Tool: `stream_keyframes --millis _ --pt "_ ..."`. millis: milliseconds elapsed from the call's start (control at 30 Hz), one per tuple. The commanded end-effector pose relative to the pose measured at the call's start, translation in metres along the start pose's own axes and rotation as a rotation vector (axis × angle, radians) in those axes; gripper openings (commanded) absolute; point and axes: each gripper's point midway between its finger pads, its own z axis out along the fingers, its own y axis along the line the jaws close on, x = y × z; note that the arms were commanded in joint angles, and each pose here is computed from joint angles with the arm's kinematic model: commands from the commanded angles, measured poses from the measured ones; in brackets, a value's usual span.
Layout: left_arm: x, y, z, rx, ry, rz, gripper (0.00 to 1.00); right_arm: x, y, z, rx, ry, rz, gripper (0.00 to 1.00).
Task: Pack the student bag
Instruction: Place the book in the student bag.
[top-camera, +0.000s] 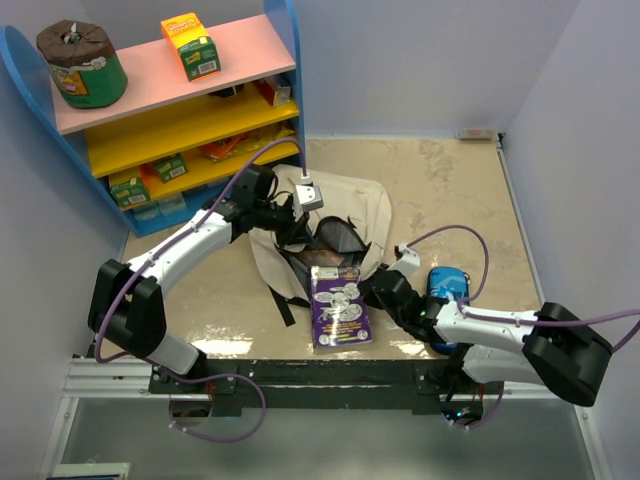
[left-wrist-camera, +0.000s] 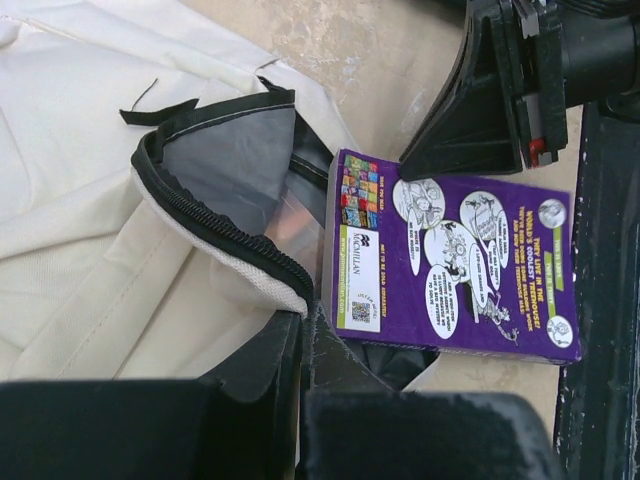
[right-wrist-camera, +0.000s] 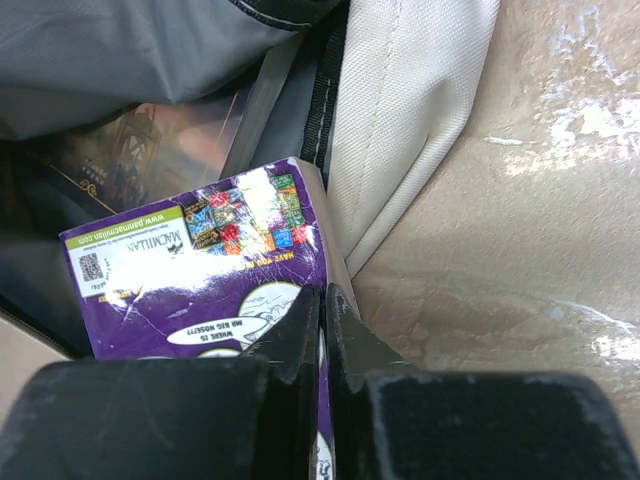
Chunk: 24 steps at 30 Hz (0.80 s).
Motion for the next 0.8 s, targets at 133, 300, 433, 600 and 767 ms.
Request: stream_keyframes --millis 133,300,433,600,767 --pt "-0.010 -0.016 -0.006 0.047 -0.033 0.056 0.00 -0.005 0.003 -0.024 0.010 0.048 -0.004 0.75" --pt "-0.009 -0.015 -0.007 0.043 -0.027 0.059 0.00 -0.020 0.006 -0.062 -0.070 0.054 0.030 0.81" --pt "-0.012 -0.014 -0.007 0.040 -0.026 0.064 0.00 0.004 0.002 -0.075 -0.120 0.179 -0.017 0.88" --pt "-0.015 -0.012 -0.007 0.042 -0.029 0.058 0.00 0.033 0.009 -0.084 -0.152 0.330 -0.171 0.98" --pt "-0.016 -0.013 -0.007 0.043 -0.029 0.059 0.00 0.037 0.000 -0.087 -0.061 0.343 -0.252 0.77"
